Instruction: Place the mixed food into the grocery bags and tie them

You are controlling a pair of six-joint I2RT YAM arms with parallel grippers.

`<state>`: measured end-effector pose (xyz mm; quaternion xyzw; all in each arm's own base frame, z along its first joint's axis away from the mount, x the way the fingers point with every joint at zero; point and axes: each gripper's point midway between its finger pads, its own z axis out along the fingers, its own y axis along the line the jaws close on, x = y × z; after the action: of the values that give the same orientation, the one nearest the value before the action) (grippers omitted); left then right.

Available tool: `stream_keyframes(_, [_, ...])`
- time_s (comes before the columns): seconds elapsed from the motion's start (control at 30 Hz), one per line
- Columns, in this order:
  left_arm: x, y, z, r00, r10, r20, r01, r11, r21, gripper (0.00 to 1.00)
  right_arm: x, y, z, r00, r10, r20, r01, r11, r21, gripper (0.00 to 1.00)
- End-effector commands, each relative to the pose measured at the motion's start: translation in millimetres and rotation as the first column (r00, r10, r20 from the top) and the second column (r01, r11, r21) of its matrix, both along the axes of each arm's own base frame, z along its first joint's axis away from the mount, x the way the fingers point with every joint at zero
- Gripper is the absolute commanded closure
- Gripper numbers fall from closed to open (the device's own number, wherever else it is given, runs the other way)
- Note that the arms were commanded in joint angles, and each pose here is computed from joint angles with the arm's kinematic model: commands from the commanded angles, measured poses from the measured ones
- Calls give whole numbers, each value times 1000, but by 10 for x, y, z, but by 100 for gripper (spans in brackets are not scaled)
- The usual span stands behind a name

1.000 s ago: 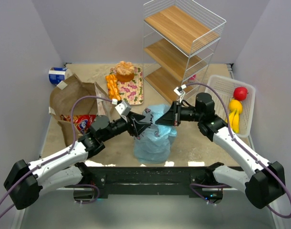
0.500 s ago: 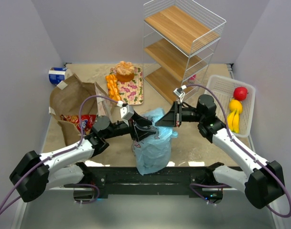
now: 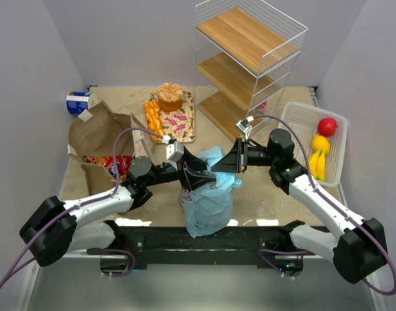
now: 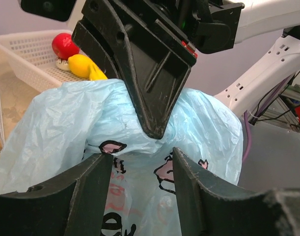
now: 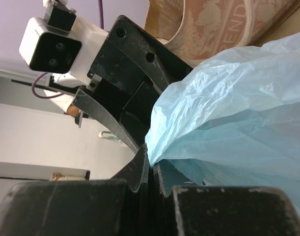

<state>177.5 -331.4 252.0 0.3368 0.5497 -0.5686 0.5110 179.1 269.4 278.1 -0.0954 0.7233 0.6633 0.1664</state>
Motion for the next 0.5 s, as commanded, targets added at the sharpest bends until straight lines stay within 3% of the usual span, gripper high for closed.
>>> stream_keyframes(0.0, [62, -20, 322, 995, 21, 98, -13, 997, -80, 46, -37, -12, 36, 999, 22, 26, -23, 1000, 21, 100])
stream_keyframes(0.3, [61, -77, 316, 993, -9, 115, 18, 997, -70, 64, -47, -13, 41, 999, 27, 33, -27, 999, 24, 100])
stream_keyframes(0.47, [18, -58, 287, 992, -21, 126, 29, 997, -65, 86, -46, -16, 35, 999, 28, 33, -29, 999, 22, 100])
